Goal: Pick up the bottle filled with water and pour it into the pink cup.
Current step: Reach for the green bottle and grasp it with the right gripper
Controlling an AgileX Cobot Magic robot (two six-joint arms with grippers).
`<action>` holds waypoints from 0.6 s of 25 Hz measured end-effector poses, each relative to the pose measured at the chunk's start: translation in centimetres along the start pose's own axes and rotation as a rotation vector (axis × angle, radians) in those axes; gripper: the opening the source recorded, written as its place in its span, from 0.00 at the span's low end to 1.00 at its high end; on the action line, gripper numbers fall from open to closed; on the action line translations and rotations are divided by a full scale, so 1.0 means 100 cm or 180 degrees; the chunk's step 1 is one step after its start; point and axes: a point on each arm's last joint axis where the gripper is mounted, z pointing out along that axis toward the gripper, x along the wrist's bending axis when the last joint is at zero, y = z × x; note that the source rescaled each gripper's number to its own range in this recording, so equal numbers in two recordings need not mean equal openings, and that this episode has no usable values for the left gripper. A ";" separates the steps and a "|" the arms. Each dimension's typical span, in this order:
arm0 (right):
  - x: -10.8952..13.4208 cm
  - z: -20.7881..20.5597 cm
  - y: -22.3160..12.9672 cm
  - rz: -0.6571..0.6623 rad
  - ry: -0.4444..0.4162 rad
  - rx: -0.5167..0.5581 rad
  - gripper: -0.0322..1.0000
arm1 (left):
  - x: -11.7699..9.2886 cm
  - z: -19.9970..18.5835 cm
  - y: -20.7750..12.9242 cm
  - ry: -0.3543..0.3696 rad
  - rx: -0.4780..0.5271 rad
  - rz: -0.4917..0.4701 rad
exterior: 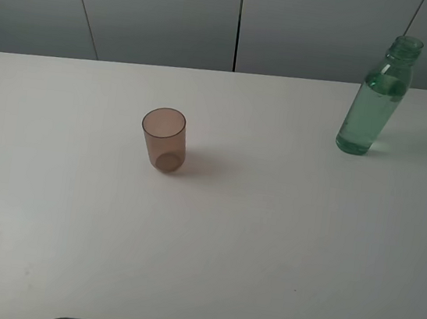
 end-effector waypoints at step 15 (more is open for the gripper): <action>-0.004 0.119 0.041 0.0152 -0.0003 -0.0870 1.00 | 0.000 0.000 0.000 0.0000 0.0000 0.0000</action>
